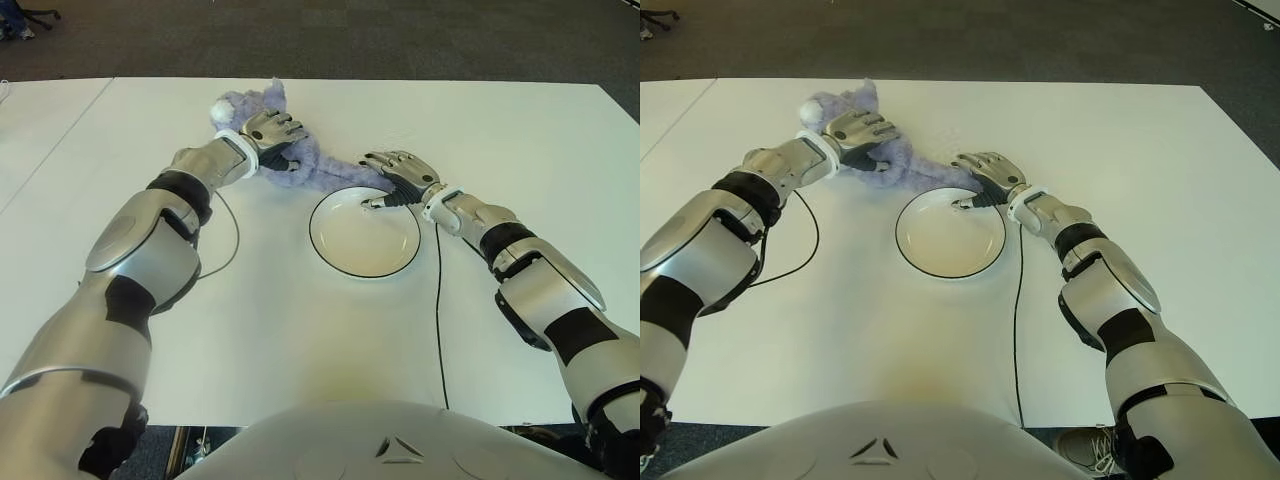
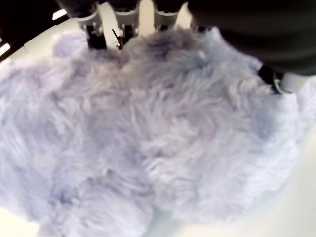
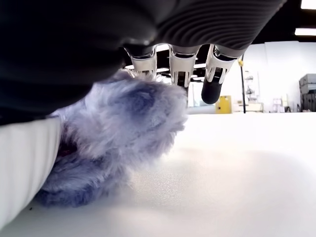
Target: Put the doll into the plate.
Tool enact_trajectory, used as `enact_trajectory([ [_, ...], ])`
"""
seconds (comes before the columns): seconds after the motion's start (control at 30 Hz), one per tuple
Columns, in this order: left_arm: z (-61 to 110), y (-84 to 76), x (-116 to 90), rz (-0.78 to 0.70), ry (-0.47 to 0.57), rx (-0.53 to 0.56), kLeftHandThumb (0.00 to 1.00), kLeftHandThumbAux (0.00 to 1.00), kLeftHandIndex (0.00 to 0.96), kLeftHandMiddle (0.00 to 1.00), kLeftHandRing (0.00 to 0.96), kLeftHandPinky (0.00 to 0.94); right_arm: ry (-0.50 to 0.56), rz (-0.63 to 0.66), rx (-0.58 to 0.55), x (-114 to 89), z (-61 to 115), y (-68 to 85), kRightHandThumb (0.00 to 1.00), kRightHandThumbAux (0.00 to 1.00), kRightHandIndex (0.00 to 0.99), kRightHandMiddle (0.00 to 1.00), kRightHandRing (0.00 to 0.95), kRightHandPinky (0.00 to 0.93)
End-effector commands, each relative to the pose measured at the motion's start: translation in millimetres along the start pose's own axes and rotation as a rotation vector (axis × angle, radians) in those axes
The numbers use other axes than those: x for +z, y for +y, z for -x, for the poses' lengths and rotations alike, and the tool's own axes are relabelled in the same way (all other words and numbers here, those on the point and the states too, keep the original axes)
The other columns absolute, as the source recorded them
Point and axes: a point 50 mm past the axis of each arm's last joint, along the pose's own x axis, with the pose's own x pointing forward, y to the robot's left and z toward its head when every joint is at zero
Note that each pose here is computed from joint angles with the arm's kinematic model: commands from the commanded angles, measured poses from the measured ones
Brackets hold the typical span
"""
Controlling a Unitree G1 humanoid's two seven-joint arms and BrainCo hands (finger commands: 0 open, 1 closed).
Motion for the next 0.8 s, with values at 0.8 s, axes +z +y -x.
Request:
enact_trajectory([
  [0.8,2.1,-25.1,15.5,0.006,-0.035,-0.077,0.349,0.181,0.0,0.0,0.0,0.0,0.001,0.073,0.129,-2.3,8.4,19.6,0.276,0.416,0.0,0.0,0.0,0.0],
])
